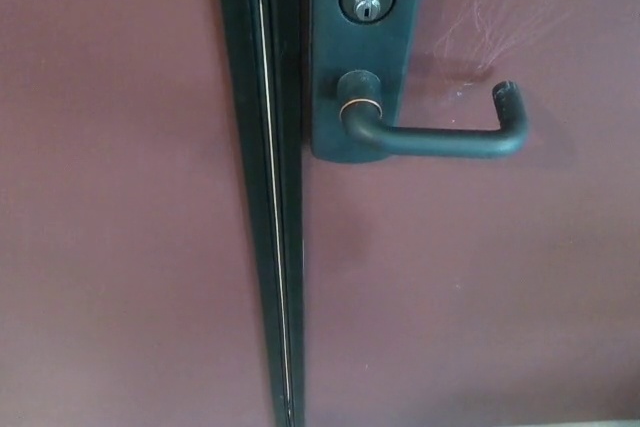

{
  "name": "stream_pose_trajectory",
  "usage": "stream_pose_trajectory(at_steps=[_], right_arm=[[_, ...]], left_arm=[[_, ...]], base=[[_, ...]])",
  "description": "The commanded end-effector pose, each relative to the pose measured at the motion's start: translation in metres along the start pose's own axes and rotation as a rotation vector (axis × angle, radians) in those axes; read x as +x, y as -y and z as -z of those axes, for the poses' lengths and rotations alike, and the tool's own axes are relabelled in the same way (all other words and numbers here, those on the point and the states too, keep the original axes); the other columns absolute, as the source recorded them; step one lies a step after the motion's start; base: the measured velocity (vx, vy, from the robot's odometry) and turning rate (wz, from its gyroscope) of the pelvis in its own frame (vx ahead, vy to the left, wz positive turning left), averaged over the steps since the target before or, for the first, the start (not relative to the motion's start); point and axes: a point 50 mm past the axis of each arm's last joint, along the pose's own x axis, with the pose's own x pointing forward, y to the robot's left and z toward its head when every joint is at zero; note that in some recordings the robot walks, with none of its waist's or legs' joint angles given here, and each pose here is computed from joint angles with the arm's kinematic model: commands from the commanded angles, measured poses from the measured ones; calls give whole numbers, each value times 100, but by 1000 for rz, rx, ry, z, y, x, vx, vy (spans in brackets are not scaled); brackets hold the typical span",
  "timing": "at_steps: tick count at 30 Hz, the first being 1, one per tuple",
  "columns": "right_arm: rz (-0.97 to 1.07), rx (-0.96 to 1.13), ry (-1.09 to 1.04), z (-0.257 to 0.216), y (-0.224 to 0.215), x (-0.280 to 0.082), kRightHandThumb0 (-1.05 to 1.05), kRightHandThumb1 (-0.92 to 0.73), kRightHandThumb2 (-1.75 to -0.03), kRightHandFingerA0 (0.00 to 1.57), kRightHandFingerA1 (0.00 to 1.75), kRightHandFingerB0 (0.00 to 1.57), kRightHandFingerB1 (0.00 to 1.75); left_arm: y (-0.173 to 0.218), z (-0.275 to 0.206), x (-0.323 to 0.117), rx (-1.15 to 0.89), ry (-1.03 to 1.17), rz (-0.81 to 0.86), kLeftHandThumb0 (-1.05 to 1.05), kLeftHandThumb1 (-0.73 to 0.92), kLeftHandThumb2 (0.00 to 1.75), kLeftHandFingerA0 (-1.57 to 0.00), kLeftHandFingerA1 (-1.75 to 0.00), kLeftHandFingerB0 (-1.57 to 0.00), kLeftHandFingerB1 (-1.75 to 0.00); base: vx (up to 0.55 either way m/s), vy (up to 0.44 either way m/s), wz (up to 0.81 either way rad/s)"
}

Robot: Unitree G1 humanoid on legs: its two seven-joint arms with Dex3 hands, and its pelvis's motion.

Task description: The robot walks towards the door handle and put its right hand on it and twist the handle

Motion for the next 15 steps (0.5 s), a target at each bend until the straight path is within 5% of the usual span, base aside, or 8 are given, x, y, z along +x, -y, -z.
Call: stream_pose_trajectory(at_steps=[1,15], right_arm=[[409,-246,-143,56,-12,25,-45,-63,-60,43,36,31,31],[427,-288,-105,41,-11,32,-44,-64,-60,44,36,30,31]], left_arm=[[14,5,-1,24,2,45,-31,59,58,-74,-56,-67,-66],[14,-11,4,41,28,65,-34,58,58,-71,-55,-69,-65]], base=[[0,0,0],[0,0,0]])
